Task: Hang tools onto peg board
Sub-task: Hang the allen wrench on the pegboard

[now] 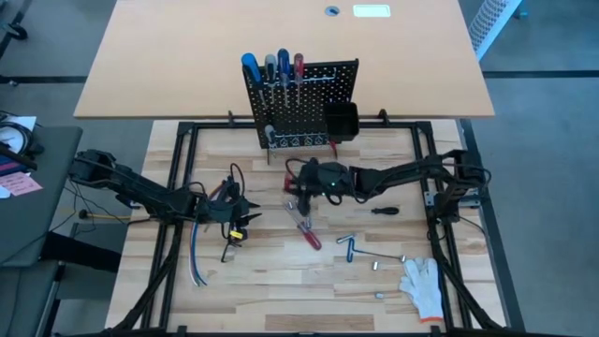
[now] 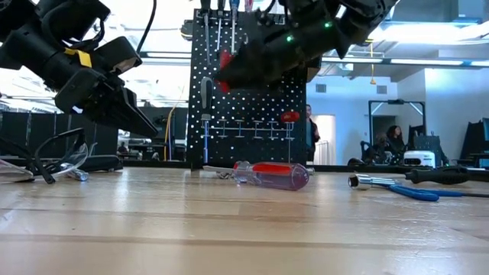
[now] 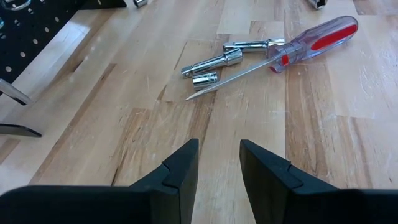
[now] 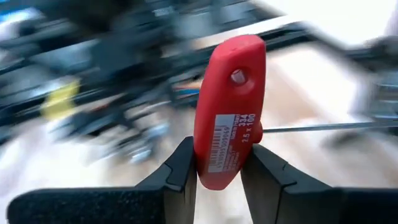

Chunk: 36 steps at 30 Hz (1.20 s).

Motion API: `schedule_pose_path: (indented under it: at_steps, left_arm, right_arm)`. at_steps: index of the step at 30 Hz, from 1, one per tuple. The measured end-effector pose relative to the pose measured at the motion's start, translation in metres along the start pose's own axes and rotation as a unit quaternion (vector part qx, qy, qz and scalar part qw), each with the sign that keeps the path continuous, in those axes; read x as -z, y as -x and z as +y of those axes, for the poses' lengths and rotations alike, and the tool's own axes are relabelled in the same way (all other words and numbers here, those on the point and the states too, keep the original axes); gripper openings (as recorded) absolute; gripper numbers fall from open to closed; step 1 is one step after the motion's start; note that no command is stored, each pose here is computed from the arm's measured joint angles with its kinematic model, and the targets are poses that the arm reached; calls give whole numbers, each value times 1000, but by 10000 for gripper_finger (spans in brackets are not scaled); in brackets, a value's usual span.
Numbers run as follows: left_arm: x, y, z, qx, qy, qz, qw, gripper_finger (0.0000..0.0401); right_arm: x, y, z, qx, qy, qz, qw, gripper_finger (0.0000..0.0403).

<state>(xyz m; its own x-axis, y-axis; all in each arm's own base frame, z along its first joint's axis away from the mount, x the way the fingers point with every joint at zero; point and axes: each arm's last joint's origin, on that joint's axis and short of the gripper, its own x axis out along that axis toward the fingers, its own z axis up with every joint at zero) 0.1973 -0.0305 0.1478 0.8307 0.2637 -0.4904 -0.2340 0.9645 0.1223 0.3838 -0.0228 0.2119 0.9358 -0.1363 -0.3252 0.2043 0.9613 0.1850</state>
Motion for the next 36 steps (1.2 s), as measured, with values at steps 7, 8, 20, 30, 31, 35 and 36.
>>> schedule_pose_path:
  at_steps: [7, 8, 20, 30, 31, 35, 36]
  left_arm:
    - [-2, 2, -6, 19, -31, -14, 999, 111]
    - [-3, 3, -8, 34, -40, -22, 998, 111]
    - [-26, 14, -26, 126, -122, -151, 973, 127]
    - [-60, 14, -32, 134, -147, -106, 974, 169]
    - [-63, 14, -32, 140, -154, -110, 972, 170]
    - [-67, 14, -31, 144, -175, -119, 967, 169]
    - [-67, 13, -30, 144, -176, -120, 966, 169]
  right_arm:
    - [11, 6, 39, -273, 43, 52, 960, 102]
    - [13, 7, 45, -299, 47, 57, 951, 102]
    - [15, 19, 78, -442, 75, 46, 893, 102]
    - [35, 4, 73, -436, 34, 91, 895, 102]
    - [37, 2, 72, -435, 30, 94, 895, 102]
    - [38, -2, 70, -435, 23, 87, 896, 102]
    - [38, -2, 70, -436, 23, 84, 896, 102]
